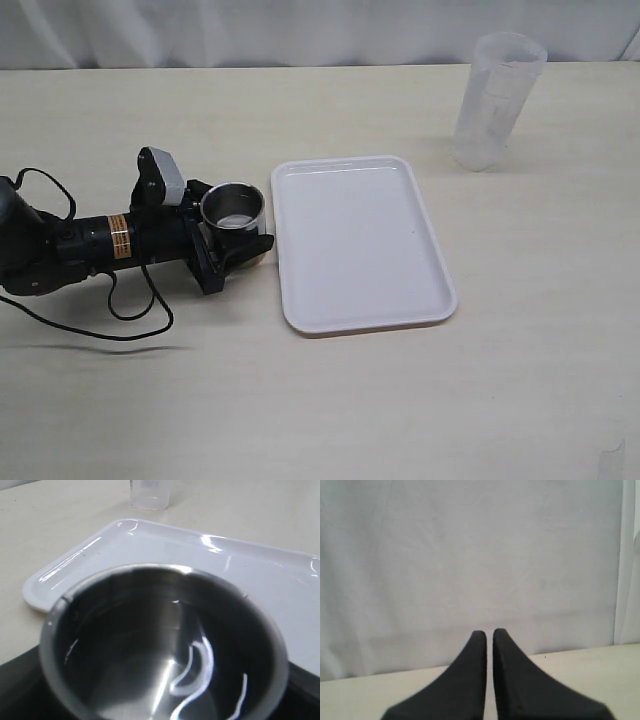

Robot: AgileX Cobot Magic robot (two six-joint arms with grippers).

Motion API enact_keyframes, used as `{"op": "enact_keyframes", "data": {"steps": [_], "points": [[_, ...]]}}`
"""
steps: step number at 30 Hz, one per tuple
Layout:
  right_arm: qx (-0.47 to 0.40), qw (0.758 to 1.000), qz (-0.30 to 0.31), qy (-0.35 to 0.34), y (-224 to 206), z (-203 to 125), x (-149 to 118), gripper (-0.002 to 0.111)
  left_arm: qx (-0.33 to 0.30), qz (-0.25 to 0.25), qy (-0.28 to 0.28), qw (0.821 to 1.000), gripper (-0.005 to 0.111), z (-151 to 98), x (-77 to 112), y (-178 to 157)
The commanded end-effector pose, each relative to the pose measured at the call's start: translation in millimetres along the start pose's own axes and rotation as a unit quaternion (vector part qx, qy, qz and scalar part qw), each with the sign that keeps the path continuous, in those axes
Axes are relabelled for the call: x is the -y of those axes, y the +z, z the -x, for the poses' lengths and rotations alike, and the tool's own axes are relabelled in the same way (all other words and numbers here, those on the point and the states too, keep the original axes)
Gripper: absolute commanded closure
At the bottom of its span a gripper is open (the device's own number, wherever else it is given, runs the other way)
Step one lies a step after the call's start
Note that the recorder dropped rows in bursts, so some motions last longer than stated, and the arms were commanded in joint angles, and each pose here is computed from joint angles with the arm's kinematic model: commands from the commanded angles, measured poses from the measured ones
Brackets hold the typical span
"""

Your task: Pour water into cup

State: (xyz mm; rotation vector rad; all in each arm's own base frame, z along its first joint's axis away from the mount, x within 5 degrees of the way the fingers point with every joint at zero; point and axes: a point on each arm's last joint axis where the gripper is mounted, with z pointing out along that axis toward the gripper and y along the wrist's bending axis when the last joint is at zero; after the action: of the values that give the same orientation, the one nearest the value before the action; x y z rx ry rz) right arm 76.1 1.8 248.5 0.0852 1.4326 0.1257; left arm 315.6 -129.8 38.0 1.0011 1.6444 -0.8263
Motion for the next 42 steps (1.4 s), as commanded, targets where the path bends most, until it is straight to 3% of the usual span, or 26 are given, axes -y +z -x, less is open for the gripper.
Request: {"op": "enact_keyframes", "data": {"steps": [1,3,12,20,30,42], "points": [[-0.003,1.0,0.0,-0.006,-11.1,-25.6,3.1,0.104,0.011,0.001,0.005,1.0,0.107,4.4,-0.9,1.0],[-0.034,0.999,-0.015,-0.002,-15.2,-31.8,5.9,0.104,0.011,0.001,0.005,1.0,0.107,4.4,-0.9,1.0],[-0.006,1.0,-0.016,-0.012,-24.5,-28.6,6.0,0.104,0.011,0.001,0.005,1.0,0.107,4.4,-0.9,1.0],[-0.056,0.994,-0.003,-0.091,-25.0,-37.4,6.1,0.104,0.011,0.001,0.005,1.0,0.107,4.4,-0.9,1.0],[-0.181,0.98,-0.028,-0.083,-30.6,-59.2,12.3,0.104,0.011,0.001,0.005,1.0,0.107,4.4,-0.9,1.0],[-0.182,0.98,-0.028,-0.08,-30.7,-59.5,12.2,0.104,0.011,0.001,0.005,1.0,0.107,4.4,-0.9,1.0]]}}
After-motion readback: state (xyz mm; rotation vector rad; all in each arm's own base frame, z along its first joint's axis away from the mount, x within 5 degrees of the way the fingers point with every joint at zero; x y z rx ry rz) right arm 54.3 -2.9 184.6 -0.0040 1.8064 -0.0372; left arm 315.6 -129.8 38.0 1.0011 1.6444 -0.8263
